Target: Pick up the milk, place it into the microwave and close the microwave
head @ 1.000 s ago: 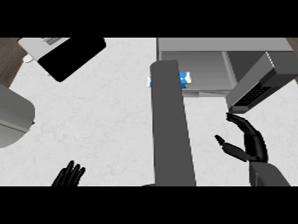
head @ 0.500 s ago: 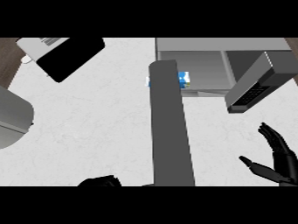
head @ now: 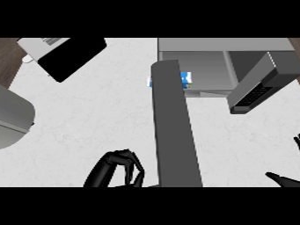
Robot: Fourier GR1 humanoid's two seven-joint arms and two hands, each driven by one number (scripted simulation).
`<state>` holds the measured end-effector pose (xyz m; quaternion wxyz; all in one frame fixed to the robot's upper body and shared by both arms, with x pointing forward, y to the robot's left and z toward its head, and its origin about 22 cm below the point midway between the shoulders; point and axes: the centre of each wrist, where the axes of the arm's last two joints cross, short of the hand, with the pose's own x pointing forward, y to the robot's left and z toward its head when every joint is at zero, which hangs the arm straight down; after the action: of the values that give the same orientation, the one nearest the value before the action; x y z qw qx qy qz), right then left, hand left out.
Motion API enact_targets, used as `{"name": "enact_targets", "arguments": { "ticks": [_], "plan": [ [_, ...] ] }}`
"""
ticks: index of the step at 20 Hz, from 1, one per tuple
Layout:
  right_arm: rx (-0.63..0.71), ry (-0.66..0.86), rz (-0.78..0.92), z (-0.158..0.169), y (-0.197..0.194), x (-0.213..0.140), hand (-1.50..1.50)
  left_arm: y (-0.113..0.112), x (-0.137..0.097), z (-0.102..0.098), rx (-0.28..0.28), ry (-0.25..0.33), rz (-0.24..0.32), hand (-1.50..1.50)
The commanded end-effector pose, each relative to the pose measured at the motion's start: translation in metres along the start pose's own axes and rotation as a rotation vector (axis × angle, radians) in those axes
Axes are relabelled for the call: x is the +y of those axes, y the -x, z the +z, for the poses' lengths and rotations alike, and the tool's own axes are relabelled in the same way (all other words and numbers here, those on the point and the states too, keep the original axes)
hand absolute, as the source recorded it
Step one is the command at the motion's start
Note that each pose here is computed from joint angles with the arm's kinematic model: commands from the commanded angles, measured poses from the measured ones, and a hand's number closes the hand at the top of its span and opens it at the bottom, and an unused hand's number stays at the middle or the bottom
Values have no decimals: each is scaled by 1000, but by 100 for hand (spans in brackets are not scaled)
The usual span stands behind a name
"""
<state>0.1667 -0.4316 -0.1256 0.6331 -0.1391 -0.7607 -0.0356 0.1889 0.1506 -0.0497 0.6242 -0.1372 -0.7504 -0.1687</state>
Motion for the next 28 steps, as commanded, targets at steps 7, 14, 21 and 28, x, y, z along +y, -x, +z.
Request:
{"name": "enact_targets", "arguments": {
  "ticks": [7, 14, 21, 28],
  "plan": [
    [-76, -69, -120, -4, -9, -16, -150, 22, -39, -50, 253, 401, -95, 150],
    [-133, -99, -135, -18, -23, -32, -150, 34, -80, -53, 257, 518, -154, 150],
    [-192, -202, -170, -40, -32, -14, -150, 26, -105, -56, 158, 499, -114, 150],
    [-237, -252, -206, -57, -46, 4, -150, 14, -106, -78, 120, 385, -83, -150]
  ]
}}
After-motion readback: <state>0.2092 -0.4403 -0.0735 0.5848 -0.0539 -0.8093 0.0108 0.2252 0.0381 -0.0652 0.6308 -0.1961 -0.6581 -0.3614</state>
